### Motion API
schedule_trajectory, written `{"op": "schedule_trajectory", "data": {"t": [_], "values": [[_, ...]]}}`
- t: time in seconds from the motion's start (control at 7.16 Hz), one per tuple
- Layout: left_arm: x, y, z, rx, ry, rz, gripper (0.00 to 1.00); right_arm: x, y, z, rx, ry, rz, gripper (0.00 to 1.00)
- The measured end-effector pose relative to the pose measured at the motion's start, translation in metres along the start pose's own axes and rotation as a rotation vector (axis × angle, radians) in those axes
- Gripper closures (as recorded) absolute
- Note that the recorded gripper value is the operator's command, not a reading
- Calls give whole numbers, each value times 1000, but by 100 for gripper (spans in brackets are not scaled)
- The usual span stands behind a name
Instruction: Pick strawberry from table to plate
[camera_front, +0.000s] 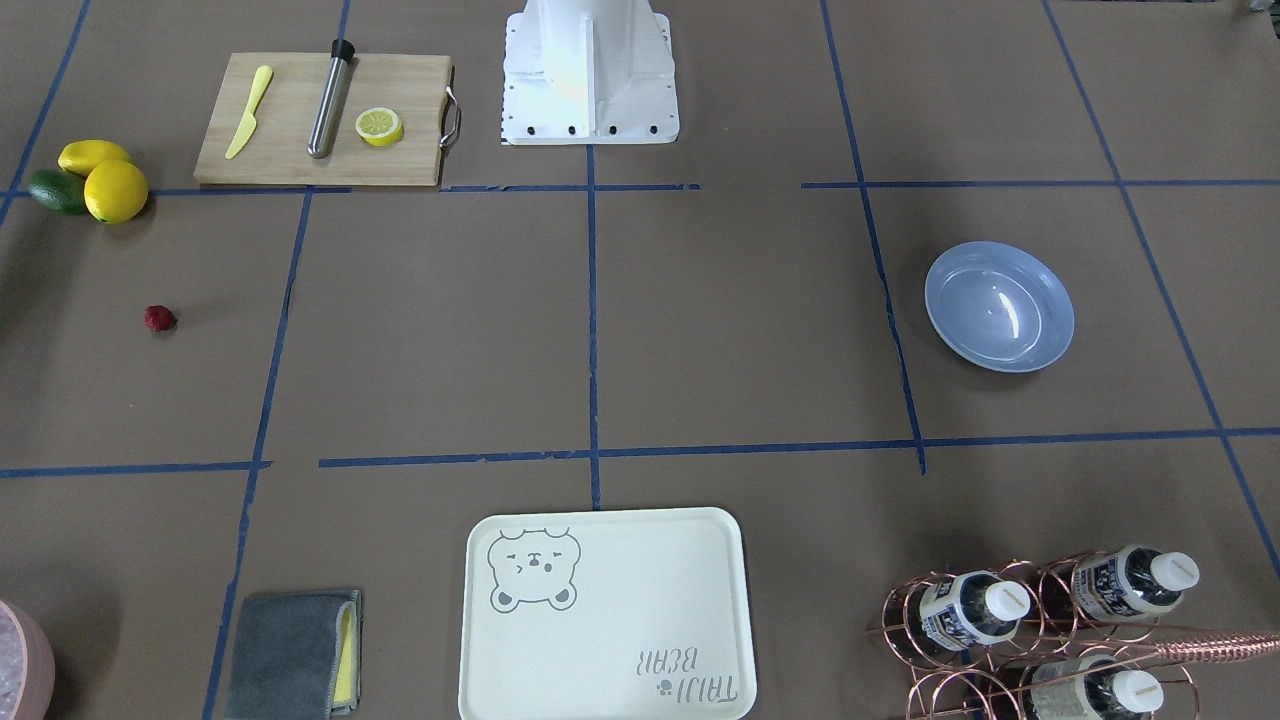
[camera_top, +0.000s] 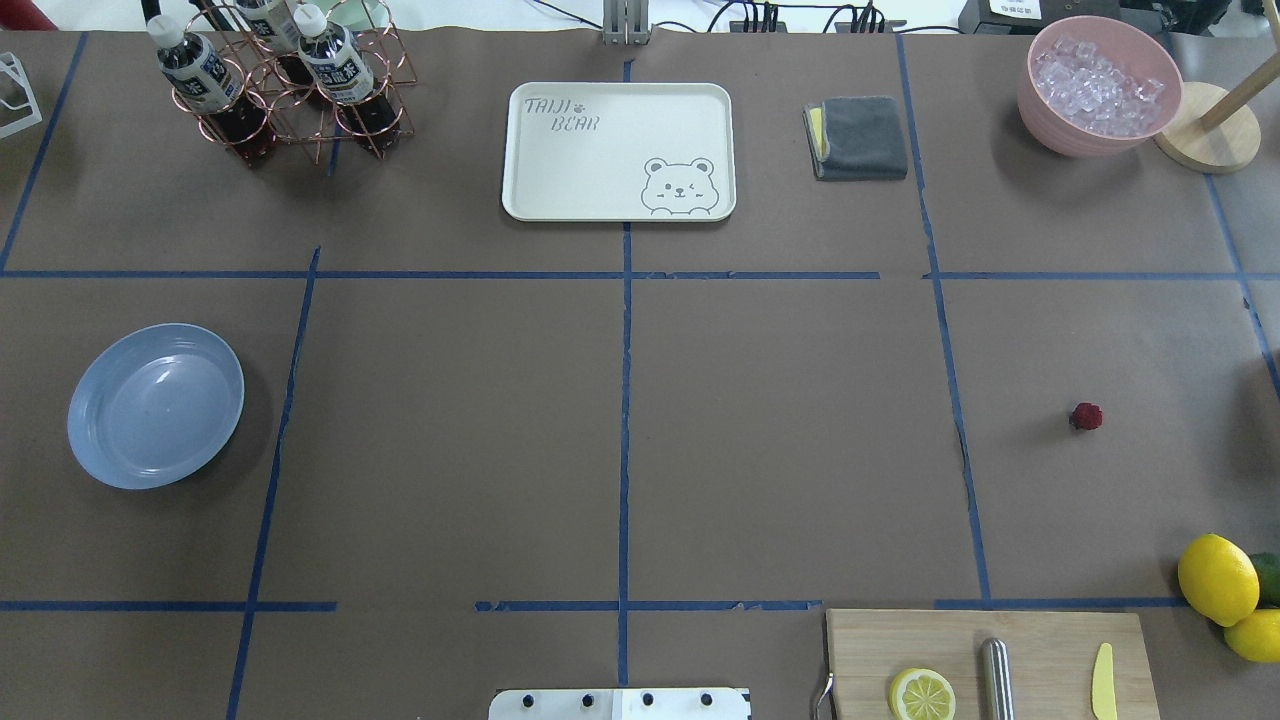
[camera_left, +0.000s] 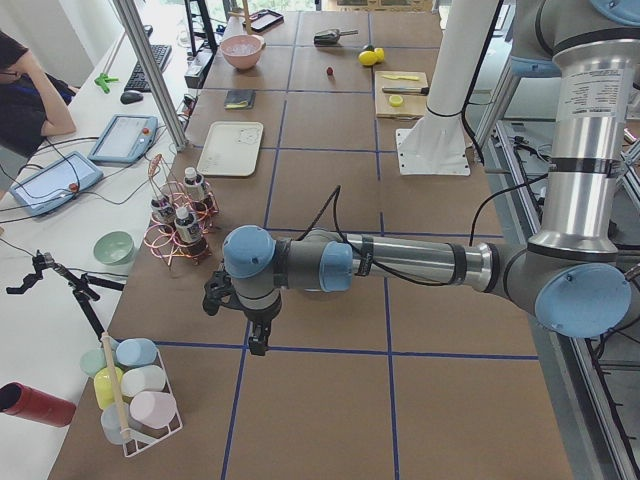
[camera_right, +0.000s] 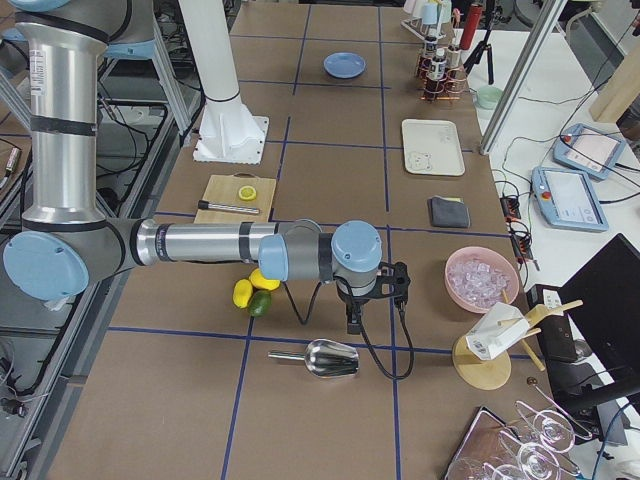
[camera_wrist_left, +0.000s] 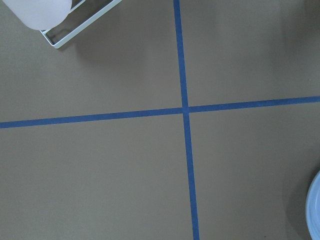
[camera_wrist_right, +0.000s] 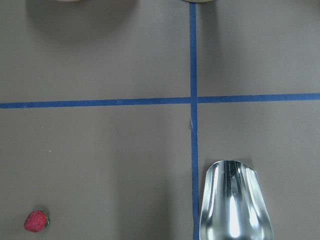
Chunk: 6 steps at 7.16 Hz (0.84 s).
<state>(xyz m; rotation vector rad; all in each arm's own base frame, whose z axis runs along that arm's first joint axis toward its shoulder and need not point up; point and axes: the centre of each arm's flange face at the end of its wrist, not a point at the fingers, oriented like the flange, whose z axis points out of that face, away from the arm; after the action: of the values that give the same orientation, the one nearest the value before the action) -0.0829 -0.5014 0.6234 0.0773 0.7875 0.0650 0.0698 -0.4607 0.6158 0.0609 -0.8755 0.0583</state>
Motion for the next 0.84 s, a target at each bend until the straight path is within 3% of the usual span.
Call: {"op": "schedule_trajectory", "data": {"t": [0.56,0.84], "values": [[10,-6,-9,23,-2,24,0,-22,-21,-14,32,-5,-38,0],[29,-15,-24,74,-6,80,0,-65,-53,-28,77,-19,-136,0]]}}
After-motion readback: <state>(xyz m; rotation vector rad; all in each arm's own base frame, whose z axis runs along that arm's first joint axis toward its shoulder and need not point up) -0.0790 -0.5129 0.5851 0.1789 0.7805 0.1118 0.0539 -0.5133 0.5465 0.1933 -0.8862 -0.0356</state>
